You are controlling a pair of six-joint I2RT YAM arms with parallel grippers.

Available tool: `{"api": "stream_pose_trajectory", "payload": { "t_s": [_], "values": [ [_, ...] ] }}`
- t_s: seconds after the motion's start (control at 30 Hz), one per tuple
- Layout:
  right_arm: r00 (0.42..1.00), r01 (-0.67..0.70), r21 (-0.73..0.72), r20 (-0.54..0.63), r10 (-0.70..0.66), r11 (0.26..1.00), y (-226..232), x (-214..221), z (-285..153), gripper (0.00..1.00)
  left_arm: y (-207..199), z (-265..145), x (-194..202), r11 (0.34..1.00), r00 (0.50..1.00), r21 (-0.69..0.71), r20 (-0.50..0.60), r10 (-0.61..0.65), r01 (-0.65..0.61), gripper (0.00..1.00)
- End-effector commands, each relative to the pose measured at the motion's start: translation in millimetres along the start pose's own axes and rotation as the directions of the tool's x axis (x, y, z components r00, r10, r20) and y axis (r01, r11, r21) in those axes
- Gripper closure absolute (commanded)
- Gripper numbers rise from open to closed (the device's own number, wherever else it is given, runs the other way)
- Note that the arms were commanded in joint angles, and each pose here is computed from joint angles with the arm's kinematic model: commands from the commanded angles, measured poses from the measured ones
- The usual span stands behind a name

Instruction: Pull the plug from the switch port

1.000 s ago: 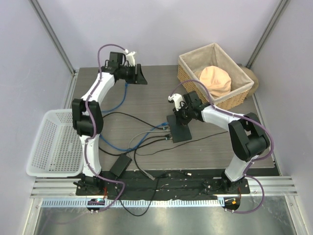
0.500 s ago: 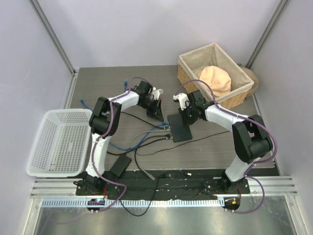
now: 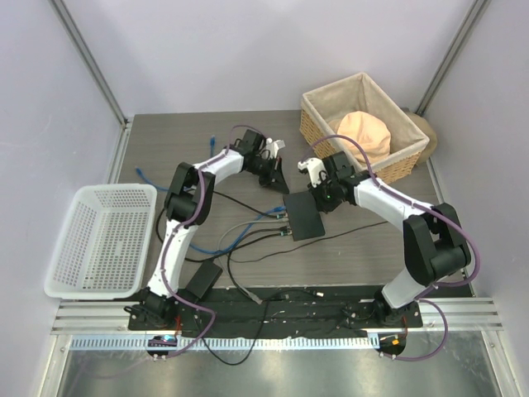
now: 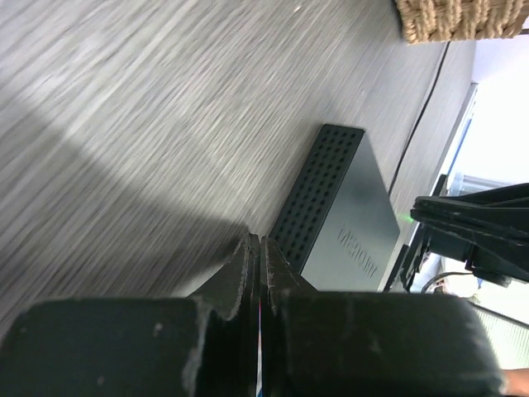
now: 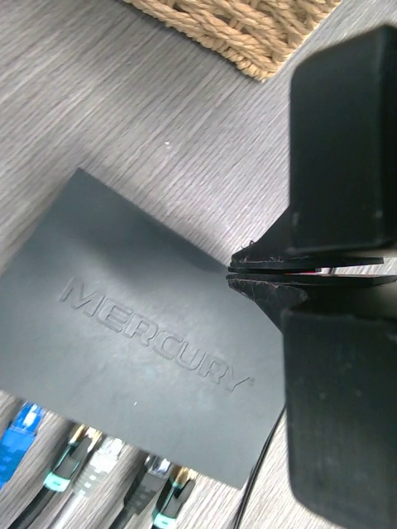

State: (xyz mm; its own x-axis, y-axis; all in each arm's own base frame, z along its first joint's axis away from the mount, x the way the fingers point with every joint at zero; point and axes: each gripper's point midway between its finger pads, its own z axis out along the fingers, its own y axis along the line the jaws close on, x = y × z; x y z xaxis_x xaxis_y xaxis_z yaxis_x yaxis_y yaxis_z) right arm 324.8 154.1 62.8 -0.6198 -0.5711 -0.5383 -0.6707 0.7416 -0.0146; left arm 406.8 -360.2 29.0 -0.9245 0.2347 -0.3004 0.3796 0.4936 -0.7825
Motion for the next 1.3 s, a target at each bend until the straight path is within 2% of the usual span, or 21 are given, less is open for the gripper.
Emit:
{"api": "stream_pose_trajectory", "payload": {
  "t_s": [0.0, 0.17, 0.3, 0.33, 0.4, 0.6, 0.97, 1.13, 1.27],
  "values": [
    [0.999, 0.019, 0.031, 0.027, -0.020, 0.999, -8.1, -9.6, -16.0, 0.99, -7.5, 2.4, -20.6, 0.999, 0.998, -0.004, 0.046, 0.043, -0.043, 1.00],
    [0.999, 0.031, 0.022, 0.041, -0.032, 0.999, -8.3, -16.9, -15.7, 0.99, -9.8, -38.9, -56.0, 0.990, 0.979, -0.114, 0.174, 0.107, -0.088, 0.98],
    [0.999, 0.032, 0.019, 0.031, -0.033, 0.999, -8.3, -13.0, -9.7, 0.99, -7.0, -80.4, -66.5, 0.983, 0.960, -0.168, 0.256, 0.112, -0.070, 0.96],
    [0.999, 0.032, 0.022, 0.027, -0.032, 0.999, -8.9, -11.6, -8.4, 0.99, 4.6, -78.5, -50.3, 0.984, 0.968, -0.176, 0.240, 0.073, -0.031, 0.96],
    [0.999, 0.030, 0.020, 0.019, -0.031, 0.999, -8.5, -9.0, -6.5, 0.99, -0.2, -85.1, -40.3, 0.986, 0.969, -0.163, 0.240, 0.065, -0.025, 0.98],
    [1.000, 0.023, 0.005, 0.004, -0.023, 1.000, -4.7, 0.1, -4.5, 0.99, -6.5, -54.7, 13.8, 0.998, 0.994, -0.067, 0.104, 0.015, -0.008, 1.00],
    [1.000, 0.013, -0.010, -0.013, -0.013, 1.000, 1.9, 14.8, -4.3, 0.99, -18.1, -10.3, 4.1, 1.000, 0.999, -0.005, 0.049, 0.018, -0.017, 1.00],
    [1.000, 0.013, -0.010, -0.009, -0.014, 1.000, 1.3, 11.7, -2.8, 0.99, -10.3, -3.7, -16.0, 0.998, 0.994, -0.036, 0.088, 0.060, -0.057, 0.99],
    [1.000, 0.004, -0.012, 0.022, -0.004, 1.000, -0.5, -2.2, -4.8, 0.99, -12.4, -20.3, -39.7, 0.995, 0.986, -0.060, 0.138, 0.092, -0.085, 0.90]
  ]
}}
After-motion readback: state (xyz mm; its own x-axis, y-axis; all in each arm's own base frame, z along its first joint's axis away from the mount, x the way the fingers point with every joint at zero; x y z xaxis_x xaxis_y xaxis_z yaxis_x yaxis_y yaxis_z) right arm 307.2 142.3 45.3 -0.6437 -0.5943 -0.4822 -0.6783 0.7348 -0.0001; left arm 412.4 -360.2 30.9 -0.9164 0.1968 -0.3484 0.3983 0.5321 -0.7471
